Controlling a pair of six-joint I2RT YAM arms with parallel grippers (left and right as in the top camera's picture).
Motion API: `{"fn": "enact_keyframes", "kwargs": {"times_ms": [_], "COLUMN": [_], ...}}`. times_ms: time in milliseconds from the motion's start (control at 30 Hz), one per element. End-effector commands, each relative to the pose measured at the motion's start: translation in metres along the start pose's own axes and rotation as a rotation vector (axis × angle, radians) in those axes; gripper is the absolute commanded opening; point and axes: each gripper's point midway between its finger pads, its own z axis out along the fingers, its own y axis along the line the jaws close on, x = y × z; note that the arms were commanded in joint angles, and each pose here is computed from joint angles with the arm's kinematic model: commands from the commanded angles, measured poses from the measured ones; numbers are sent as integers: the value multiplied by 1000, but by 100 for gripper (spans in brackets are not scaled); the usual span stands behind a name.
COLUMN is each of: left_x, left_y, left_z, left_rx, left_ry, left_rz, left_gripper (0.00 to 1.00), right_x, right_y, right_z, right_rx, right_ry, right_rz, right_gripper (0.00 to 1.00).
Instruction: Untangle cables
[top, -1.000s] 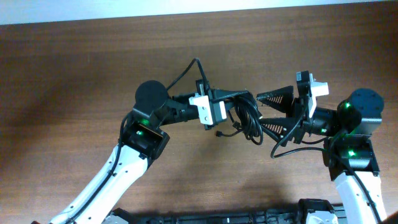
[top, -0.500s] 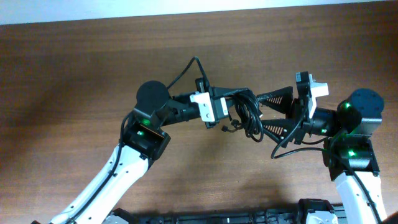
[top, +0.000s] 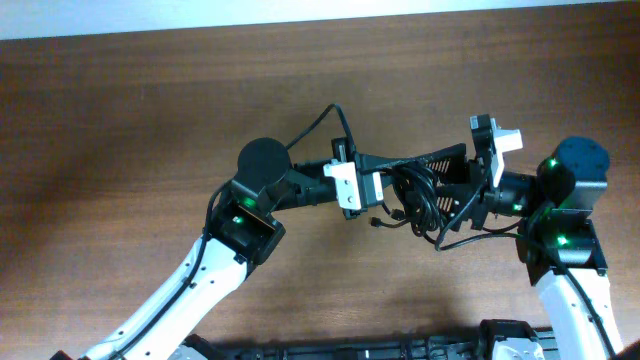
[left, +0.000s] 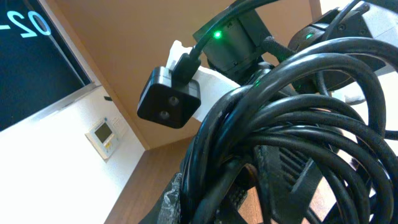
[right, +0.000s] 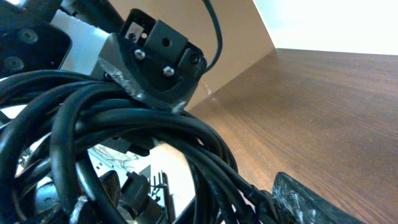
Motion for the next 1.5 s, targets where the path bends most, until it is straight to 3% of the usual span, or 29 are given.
{"fn": "enact_keyframes", "kwargs": {"times_ms": [0, 167, 300, 467, 567, 700, 933, 1033, 1233, 1467], "left_x": [-13, -21, -21, -23, -11, 29, 37, 49, 63, 36], "left_y": [-18, -38, -39, -46, -38, -11, -8, 4, 26, 32], "left_z": [1, -3, -4, -5, -6, -15, -18, -19, -24, -19], "left_rx": [104, 223, 234, 273, 233, 76, 55, -29, -171, -151], "left_ry": [-57, -100, -89, -98, -54, 99, 126, 176, 242, 135], "left_rz": [3, -34, -131, -142, -180, -291, -314, -321, -310, -219], "left_gripper": [0, 0, 0, 0, 0, 0, 0, 0, 0, 0], "right_x": [-6, -4, -4, -5, -9, -19, -25, -25, -19, -13], "right_y": [-28, -57, -76, -105, -115, -121, -134, -128, -90, -55], "right_z": [-1, -8, -15, -32, -41, -59, -95, -90, -60, -44], "right_rx": [142, 308, 417, 609, 684, 730, 822, 776, 500, 288], "right_ry": [-41, -75, -97, -139, -167, -212, -276, -266, -176, -116], "right_rz": [38, 105, 130, 154, 143, 131, 148, 147, 85, 41], "right_gripper": [74, 75, 75, 75, 75, 75, 75, 75, 75, 75]}}
